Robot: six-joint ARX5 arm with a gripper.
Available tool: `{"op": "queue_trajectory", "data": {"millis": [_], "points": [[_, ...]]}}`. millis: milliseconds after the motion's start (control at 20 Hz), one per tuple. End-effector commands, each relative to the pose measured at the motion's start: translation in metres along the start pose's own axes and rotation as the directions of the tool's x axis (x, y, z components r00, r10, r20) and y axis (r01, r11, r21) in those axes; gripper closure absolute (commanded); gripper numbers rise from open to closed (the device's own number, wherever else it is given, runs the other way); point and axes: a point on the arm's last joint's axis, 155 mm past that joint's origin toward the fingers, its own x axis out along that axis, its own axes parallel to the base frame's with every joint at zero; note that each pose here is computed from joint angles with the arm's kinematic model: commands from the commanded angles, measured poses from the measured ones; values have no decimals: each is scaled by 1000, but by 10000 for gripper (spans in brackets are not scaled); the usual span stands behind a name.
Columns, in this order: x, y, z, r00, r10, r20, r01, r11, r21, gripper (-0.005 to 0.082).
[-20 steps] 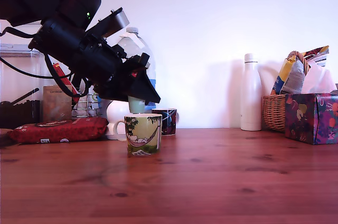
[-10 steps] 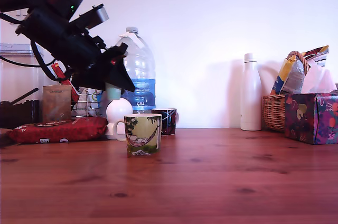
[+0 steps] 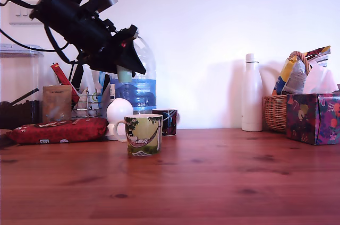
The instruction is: Pick up the coffee capsules from the table one by one and drop them inside the nearest coffee cup
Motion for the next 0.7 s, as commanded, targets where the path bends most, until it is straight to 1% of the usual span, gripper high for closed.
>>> {"op": "queue_trajectory", "data": {"millis": [0, 350, 550, 650], "points": [[16, 4, -16, 999, -8, -53, 8, 1000, -15, 504], [44, 15, -18, 988, -18, -151, 10, 999, -52, 504], [56, 17, -22, 981, -28, -190, 15, 998, -67, 504], [58, 15, -24, 981, -32, -193, 19, 998, -66, 504]]}}
